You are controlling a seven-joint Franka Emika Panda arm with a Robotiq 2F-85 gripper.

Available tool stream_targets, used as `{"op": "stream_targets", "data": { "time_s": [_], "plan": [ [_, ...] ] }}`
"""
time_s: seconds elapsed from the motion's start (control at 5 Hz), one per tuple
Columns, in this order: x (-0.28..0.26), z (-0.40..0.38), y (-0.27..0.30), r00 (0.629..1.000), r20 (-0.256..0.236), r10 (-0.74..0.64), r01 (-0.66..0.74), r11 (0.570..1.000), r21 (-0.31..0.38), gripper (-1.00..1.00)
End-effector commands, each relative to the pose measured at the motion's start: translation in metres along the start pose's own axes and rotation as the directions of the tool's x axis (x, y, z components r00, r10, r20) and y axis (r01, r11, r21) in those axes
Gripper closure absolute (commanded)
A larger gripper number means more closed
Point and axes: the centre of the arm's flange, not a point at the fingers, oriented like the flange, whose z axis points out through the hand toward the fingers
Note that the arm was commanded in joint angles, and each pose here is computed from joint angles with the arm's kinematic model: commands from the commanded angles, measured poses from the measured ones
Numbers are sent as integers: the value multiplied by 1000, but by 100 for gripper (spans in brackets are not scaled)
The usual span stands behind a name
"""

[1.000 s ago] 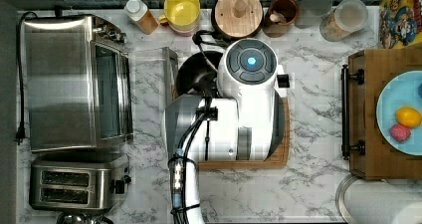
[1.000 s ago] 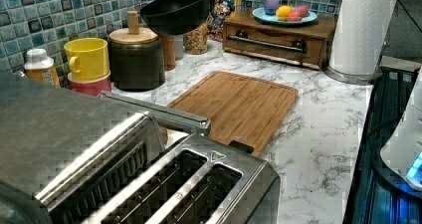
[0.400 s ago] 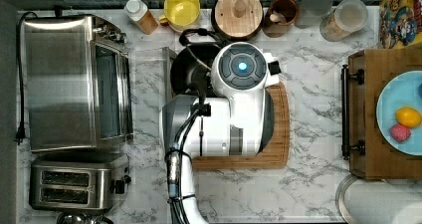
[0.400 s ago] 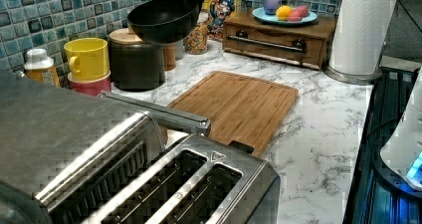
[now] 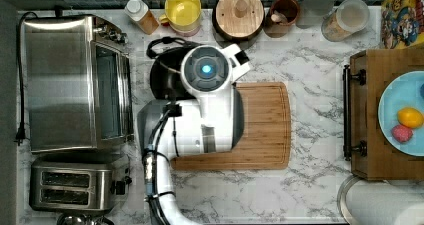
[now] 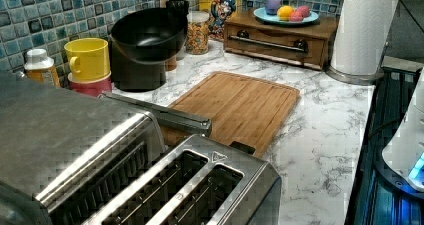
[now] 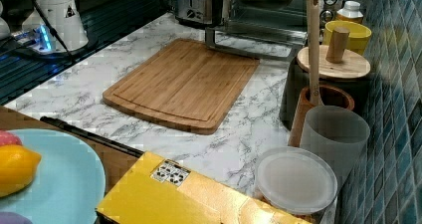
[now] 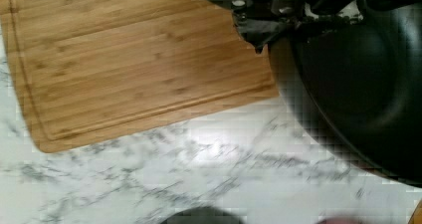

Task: Put the bowl in the oven.

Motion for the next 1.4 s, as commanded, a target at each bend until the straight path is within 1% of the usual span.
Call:
{"op": "stream_targets", "data": {
  "time_s": [0.2, 0.4, 0.6, 0.8, 1.0, 1.2, 1.4],
  "plan": [
    [-25, -4, -102, 970, -75, -231, 227, 972, -55, 100],
    [-13, 8, -108, 978, -51, -202, 198, 977, -77, 100],
    [-14, 9, -114, 976, -84, -202, 198, 978, -59, 100],
    [-28, 4, -124, 970, -139, -200, 206, 978, 27, 100],
    [-50, 13, -148, 960, -156, -233, 243, 969, 51, 100],
    [-51, 43, -173, 961, -86, -263, 264, 964, 0, 100],
    [-47, 64, -190, 963, -42, -265, 265, 964, -6, 100]
  ]
}}
